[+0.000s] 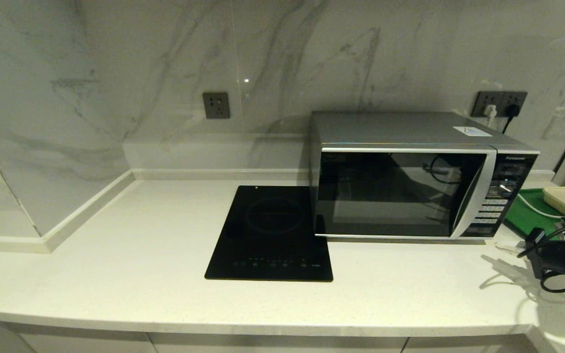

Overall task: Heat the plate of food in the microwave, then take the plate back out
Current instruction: Open the microwave oven

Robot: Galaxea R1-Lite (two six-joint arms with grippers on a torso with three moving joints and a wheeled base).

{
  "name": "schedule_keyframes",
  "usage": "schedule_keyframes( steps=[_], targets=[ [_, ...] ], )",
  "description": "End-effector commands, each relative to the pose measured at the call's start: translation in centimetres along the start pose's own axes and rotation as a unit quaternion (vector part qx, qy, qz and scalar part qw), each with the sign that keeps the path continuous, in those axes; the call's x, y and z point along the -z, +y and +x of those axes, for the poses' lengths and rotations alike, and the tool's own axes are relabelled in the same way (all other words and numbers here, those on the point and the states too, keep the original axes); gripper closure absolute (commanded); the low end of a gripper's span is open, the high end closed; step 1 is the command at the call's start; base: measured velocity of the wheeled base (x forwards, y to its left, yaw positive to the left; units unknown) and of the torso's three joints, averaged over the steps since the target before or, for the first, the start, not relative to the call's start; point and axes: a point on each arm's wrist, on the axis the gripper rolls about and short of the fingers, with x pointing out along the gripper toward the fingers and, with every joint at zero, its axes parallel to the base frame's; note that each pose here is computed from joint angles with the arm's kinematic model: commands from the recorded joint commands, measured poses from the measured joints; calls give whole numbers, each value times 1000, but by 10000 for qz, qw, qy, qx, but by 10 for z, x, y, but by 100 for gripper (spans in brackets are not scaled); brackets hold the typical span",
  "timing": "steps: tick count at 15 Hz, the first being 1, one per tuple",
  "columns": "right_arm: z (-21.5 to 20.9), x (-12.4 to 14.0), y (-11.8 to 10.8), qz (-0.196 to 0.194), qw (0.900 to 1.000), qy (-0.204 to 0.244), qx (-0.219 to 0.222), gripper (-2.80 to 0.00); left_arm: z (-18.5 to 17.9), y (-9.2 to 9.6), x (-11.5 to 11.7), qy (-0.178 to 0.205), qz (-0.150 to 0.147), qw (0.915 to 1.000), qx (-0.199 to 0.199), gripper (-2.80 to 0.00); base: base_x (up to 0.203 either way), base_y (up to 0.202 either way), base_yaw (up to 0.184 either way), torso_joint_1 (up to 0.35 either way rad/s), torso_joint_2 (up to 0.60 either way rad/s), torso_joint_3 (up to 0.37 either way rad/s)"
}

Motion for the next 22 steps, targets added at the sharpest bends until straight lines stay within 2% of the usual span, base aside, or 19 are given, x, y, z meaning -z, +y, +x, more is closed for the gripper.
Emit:
schedule_keyframes(
  steps=[1, 11, 22],
  targets=[
    [14, -6, -12, -91, 9998, 110, -113, 0, 0, 0, 0, -3, -6, 10000, -5, 0, 0, 0, 0, 0, 0, 0],
    [45, -22, -5, -390, 9985, 156, -340, 0, 0, 0, 0, -3, -7, 10000, -4, 0, 0, 0, 0, 0, 0, 0],
    [46, -29, -1, -469, 9981, 48, -389, 0, 0, 0, 0, -3, -4, 10000, -4, 0, 0, 0, 0, 0, 0, 0]
  ],
)
